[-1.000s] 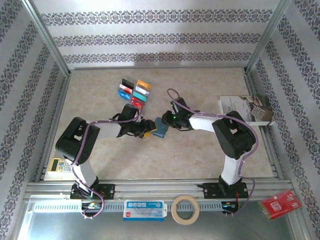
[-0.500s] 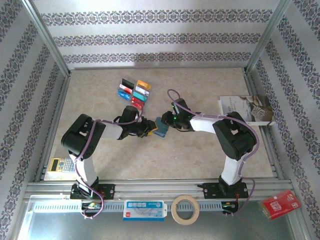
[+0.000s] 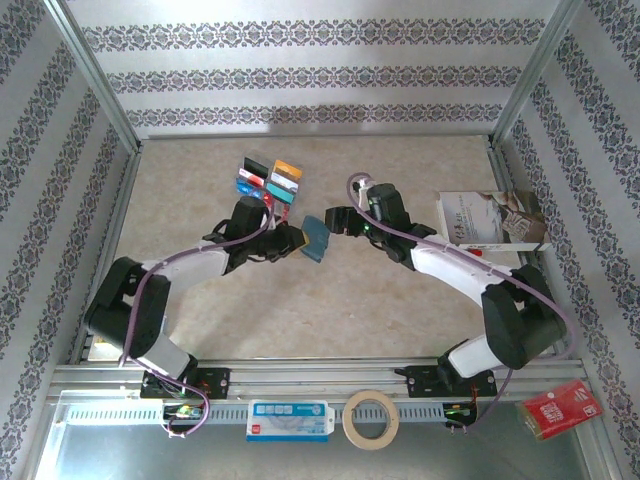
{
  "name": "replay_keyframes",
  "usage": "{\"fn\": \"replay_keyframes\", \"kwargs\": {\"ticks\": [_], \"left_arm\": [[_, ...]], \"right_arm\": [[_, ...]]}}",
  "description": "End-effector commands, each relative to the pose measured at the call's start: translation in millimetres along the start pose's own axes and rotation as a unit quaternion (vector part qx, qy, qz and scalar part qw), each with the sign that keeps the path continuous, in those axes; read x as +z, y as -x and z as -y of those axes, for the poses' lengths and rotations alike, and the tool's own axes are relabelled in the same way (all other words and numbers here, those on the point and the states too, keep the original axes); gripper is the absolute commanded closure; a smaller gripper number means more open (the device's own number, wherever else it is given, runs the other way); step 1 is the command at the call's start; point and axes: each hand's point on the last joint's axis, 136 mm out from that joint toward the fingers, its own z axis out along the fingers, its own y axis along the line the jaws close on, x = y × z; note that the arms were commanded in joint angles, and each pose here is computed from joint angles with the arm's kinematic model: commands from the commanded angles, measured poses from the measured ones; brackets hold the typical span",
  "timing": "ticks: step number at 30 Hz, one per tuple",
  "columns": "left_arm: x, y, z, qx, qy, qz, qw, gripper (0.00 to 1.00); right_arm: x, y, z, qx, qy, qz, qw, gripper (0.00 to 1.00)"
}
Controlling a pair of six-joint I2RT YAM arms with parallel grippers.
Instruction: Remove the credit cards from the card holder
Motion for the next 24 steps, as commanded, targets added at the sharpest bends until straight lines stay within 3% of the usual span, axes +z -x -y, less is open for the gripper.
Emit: {"fn": "replay_keyframes", "kwargs": {"ticks": [1,5,9,13,20,22,24], "left_arm": [[-19.9,0.0,-4.4,0.126,0.076,0.0,0.989,0.92],[-29.4,10.2,-8.3,0.245,0.139,0.017,0.959,0.92],[-26.1,19.4,-12.6,0.335,0.211,0.012,0.918,0.94],[-15.4,24.4,-24.9,0.409,0.297,-0.01,0.863,0.95],[19.7,18.9,-40.2,0.522,0.382,-0.048,0.761,0.9],[28.6,17.6,-46.3,0.535,0.401,-0.056,0.742,0.89],[35.8,12.0,-51.1,0.538,0.404,-0.065,0.737,0.87]], "right_arm": [[-2.9,-0.8,1.6,0.039,0.01,-0.02,0.999,0.27],[-6.1,4.5,-1.1,0.137,0.02,-0.036,0.99,0.25],[-11.4,10.3,13.6,0.204,0.01,-0.034,0.978,0.27],[-21.5,6.8,44.3,0.223,-0.048,-0.028,0.973,0.26],[-38.8,-3.4,96.1,0.25,-0.129,-0.013,0.96,0.26],[-41.8,-6.6,106.6,0.255,-0.145,-0.012,0.956,0.26],[-43.5,-9.0,112.8,0.258,-0.154,-0.012,0.954,0.26]]}}
